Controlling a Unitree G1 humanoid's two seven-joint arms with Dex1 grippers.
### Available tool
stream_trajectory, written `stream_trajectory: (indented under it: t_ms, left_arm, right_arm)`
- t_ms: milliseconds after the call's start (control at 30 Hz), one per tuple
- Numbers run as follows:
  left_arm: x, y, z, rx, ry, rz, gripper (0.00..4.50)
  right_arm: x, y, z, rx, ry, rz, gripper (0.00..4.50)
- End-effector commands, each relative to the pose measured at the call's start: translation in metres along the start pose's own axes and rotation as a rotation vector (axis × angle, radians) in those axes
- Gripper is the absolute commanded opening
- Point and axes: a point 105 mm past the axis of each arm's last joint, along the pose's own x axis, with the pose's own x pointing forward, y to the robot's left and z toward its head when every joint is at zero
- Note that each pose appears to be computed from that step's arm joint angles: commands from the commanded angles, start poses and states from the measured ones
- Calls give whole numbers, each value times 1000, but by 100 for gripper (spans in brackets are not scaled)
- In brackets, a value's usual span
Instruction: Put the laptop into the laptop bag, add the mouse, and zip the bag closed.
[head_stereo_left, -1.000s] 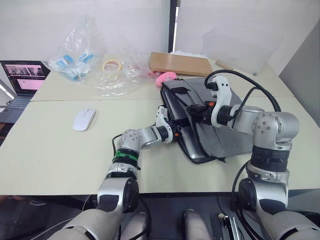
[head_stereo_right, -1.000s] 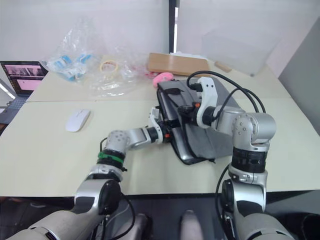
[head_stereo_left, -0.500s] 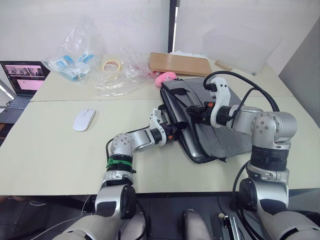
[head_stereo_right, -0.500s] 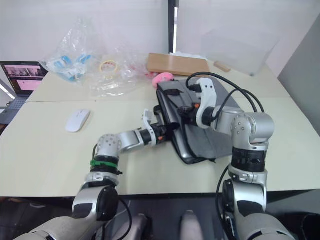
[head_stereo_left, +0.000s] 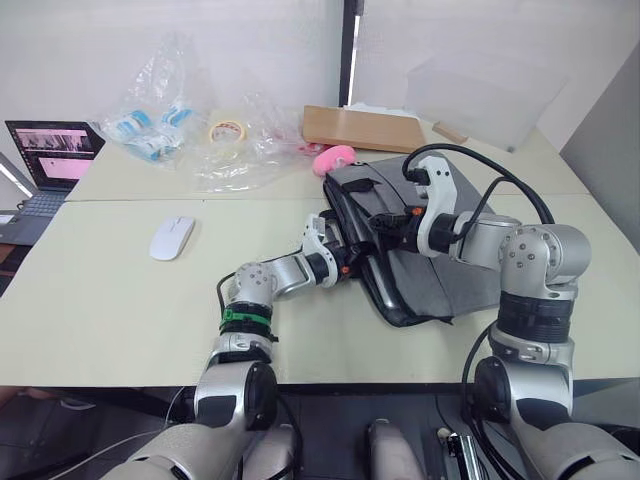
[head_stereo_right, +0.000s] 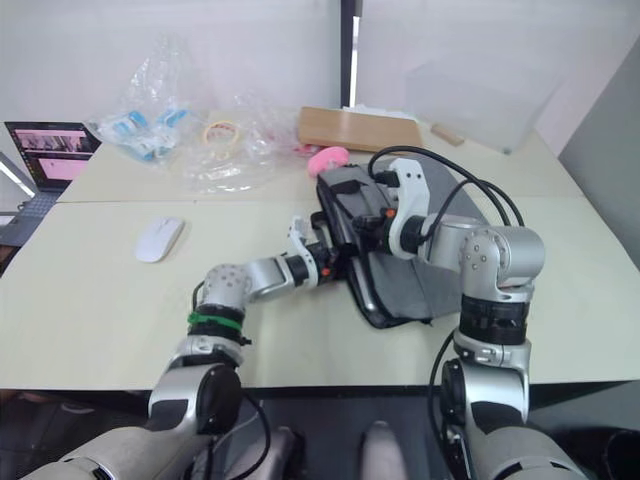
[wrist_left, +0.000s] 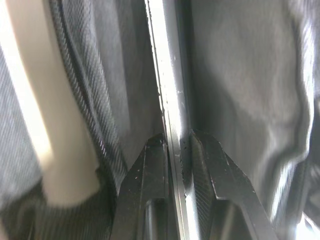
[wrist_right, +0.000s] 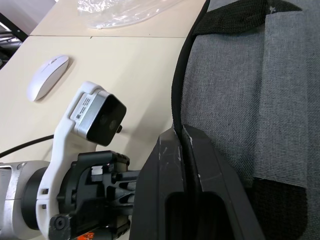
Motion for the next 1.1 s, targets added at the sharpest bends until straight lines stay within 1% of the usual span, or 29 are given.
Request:
stream_trajectory:
  t_ms: [33,233,400,600,667,700,733,767,1000,1033,1100]
  left_arm:
    - [17,-28,-3,48,11,-91,15]
    - [19,-32,-16,78,69,-121,15]
    - [30,-41,-28,107,110,-142,15]
    - [31,-41,-27,118,107,-138,15]
    - [28,-37,-24,125,100,-130,118]
    - [26,-35,-22,126,95,-126,144]
    - [25,-33,-20,128,91,-122,192]
    - [22,-31,-18,136,91,-113,210]
    - [-3,-21,-4,216,96,-56,447]
    - [-6,-20,-2,220,97,-52,447]
    - [-33,-20,16,290,98,-34,447]
  right_arm:
    - [-3,16,13,-35,-46,57,0]
    - [-3,13,14,-28,-55,45,0]
    - [-1,14,14,-24,-57,48,0]
    - [-1,13,14,-26,-58,45,0]
    - [-1,12,14,-26,-58,40,0]
    - [-1,11,14,-26,-58,36,0]
    - [-1,10,14,-25,-58,32,0]
    - [-1,9,14,-25,-59,28,0]
    - [-1,3,15,-28,-64,11,0]
    - [-1,2,15,-27,-64,11,0]
    - [0,-1,14,-27,-66,3,0]
